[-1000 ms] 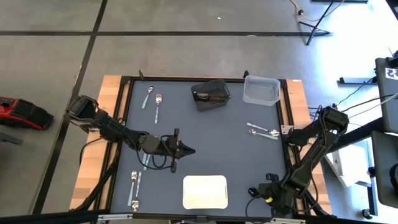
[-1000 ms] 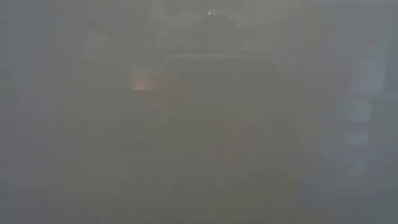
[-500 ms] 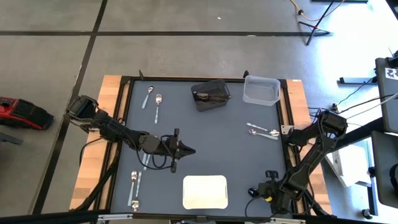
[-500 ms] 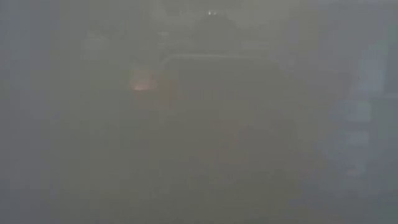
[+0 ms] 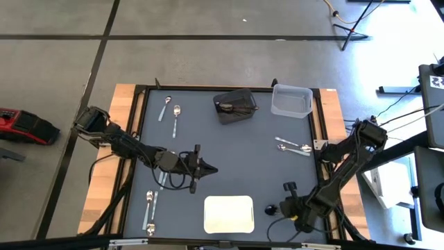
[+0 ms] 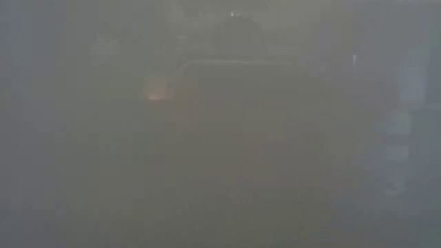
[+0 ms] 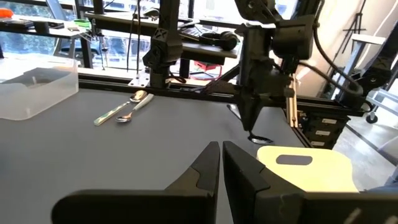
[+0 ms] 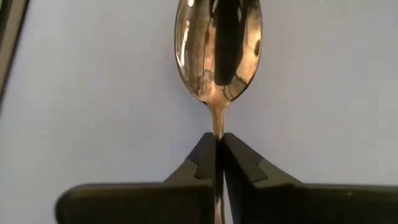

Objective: Sort silverware by color (type)
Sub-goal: Put the black spoon into the black bin, then put the white patterned spoon into the white bin

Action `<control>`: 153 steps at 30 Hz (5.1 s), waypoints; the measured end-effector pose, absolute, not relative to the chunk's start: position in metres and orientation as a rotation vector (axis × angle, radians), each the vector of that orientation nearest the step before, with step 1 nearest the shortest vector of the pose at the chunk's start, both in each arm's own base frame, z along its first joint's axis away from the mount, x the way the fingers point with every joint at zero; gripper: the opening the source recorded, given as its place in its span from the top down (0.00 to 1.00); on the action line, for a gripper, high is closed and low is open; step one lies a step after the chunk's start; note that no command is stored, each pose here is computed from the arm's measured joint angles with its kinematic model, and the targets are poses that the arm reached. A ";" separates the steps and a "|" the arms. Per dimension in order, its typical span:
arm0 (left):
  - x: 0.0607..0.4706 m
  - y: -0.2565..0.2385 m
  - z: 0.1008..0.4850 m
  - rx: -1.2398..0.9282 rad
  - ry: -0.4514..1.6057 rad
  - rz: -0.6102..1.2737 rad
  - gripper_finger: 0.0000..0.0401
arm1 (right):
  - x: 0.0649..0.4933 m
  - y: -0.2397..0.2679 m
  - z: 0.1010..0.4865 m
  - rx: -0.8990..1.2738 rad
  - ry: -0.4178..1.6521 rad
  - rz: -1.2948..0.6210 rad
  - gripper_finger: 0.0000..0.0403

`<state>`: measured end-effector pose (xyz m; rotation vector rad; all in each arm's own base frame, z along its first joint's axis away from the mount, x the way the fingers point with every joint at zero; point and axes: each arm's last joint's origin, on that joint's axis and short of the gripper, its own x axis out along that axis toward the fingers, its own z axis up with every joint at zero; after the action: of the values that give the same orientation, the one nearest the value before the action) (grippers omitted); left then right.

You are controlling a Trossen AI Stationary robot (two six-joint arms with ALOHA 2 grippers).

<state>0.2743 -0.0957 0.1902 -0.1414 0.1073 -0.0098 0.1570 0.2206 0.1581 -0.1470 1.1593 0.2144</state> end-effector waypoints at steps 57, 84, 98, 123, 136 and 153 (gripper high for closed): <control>0.260 0.037 0.196 0.138 0.416 0.332 0.96 | 0.292 -0.198 0.183 -0.471 0.356 -0.171 0.99; 0.259 0.025 0.190 0.053 0.458 0.340 0.70 | 0.279 -0.131 0.234 -0.384 0.449 -0.049 0.59; 0.210 -0.024 0.191 -0.327 0.743 0.329 0.70 | 0.284 -0.029 0.250 -0.451 0.466 0.226 0.64; 0.164 -0.076 0.152 -0.728 1.199 0.640 0.70 | 0.260 0.104 0.226 -0.412 0.677 0.371 0.64; 0.182 -0.085 0.133 -0.649 1.226 0.540 0.72 | 0.261 0.114 0.220 -0.322 0.694 0.306 0.64; 0.196 -0.107 0.161 -0.387 1.134 0.379 0.95 | 0.245 0.145 0.210 -0.288 0.743 0.209 0.64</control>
<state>0.1957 -0.1069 0.1613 -0.3869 1.1339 0.3788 0.2447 0.1449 0.2099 -0.2880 0.7428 0.2091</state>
